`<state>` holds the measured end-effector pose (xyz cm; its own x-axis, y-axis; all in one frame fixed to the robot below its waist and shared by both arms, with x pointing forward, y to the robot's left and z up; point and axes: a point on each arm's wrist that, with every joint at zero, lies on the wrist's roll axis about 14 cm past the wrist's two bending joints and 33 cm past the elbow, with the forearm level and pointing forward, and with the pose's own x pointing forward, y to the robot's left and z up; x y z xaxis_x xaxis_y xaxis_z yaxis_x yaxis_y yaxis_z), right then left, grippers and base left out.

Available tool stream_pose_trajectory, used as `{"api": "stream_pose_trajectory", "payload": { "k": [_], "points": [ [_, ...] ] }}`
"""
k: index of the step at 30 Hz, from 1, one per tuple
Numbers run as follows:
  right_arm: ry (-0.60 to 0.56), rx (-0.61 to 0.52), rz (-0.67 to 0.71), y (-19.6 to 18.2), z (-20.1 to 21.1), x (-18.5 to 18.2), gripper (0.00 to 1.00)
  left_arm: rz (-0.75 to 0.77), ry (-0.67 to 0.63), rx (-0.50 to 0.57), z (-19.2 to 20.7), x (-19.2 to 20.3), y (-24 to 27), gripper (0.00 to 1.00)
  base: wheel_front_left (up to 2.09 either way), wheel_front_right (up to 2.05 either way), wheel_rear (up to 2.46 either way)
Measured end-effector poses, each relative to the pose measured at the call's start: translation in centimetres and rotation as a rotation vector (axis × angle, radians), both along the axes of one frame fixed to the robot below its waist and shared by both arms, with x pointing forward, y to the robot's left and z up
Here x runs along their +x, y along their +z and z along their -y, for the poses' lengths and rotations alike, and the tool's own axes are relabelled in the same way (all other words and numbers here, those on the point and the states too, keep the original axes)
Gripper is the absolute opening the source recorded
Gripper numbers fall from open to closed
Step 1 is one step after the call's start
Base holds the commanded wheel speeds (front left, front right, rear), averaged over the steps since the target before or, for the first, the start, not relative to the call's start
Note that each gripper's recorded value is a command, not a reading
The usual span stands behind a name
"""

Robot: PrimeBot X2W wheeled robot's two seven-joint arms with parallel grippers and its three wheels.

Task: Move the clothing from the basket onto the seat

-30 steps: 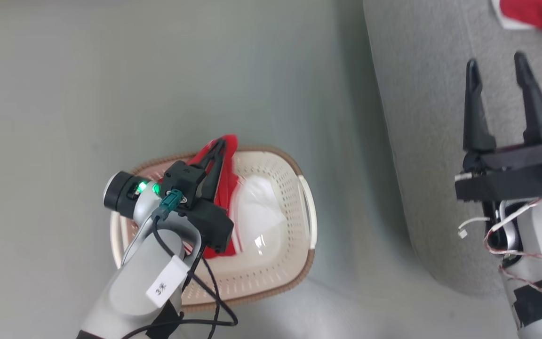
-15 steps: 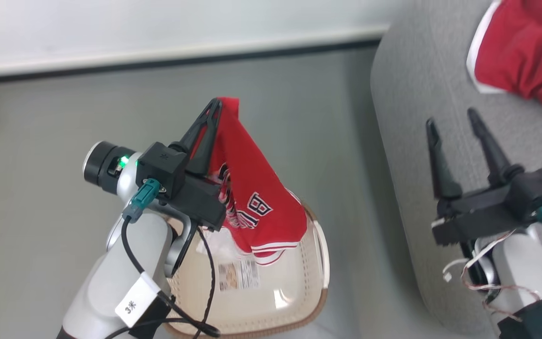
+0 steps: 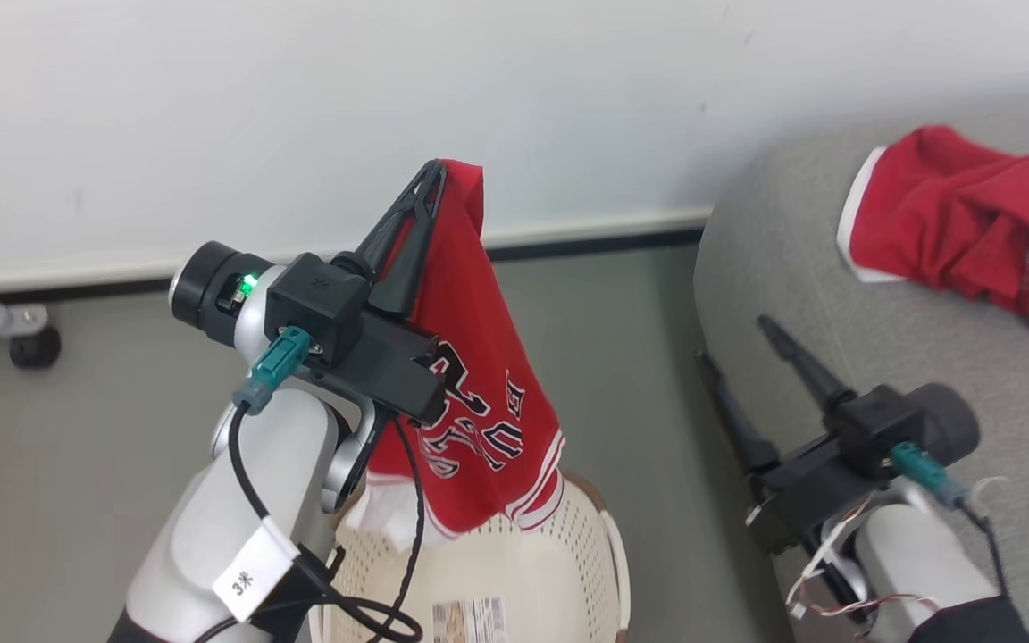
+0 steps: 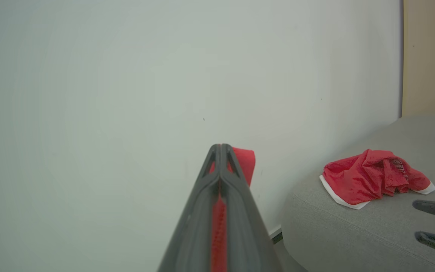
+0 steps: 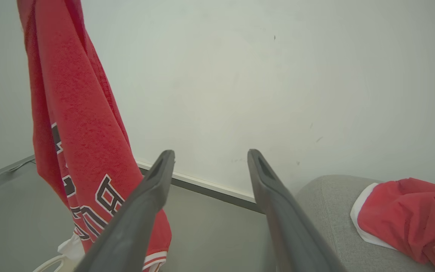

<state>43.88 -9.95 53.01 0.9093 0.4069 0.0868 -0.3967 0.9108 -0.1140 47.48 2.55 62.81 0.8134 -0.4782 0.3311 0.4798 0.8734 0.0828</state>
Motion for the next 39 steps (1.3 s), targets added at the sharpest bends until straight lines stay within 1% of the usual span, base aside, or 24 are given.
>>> {"api": "stream_pose_trajectory", "payload": {
  "k": [2,9,16,22,29,36,39],
  "points": [
    [0.02,-0.009,0.002,0.3,-0.7,-0.7,1.0,0.014,-0.008,-0.015,0.2,-0.7,1.1,0.0,0.0,0.0,0.0],
    [0.106,-0.051,0.022,1.1,-3.6,-3.2,1.0,0.083,-0.058,-0.011,1.9,-3.6,4.7,0.0,0.0,0.0,0.0],
    [0.266,-0.116,-0.003,0.0,-8.4,-5.8,1.0,0.106,-0.075,0.013,2.6,-5.3,6.2,0.0,0.0,0.0,0.0],
    [0.308,-0.157,-0.028,-0.6,-9.7,-5.2,1.0,0.126,-0.086,0.036,2.7,-6.3,7.1,0.0,0.0,0.0,0.0],
    [0.329,-0.16,-0.047,-0.4,-10.6,-4.2,1.0,0.153,-0.089,0.038,2.4,-7.4,8.1,0.0,0.0,0.0,0.0],
    [0.381,-0.218,-0.051,-0.7,-11.9,-3.9,1.0,0.177,-0.1,0.038,2.4,-8.2,8.9,0.0,0.0,0.0,0.0],
    [0.423,-0.248,-0.045,-0.6,-13.0,-3.9,1.0,0.174,-0.107,0.037,2.6,-8.4,9.0,0.0,0.0,0.0,0.0]
  ]
}}
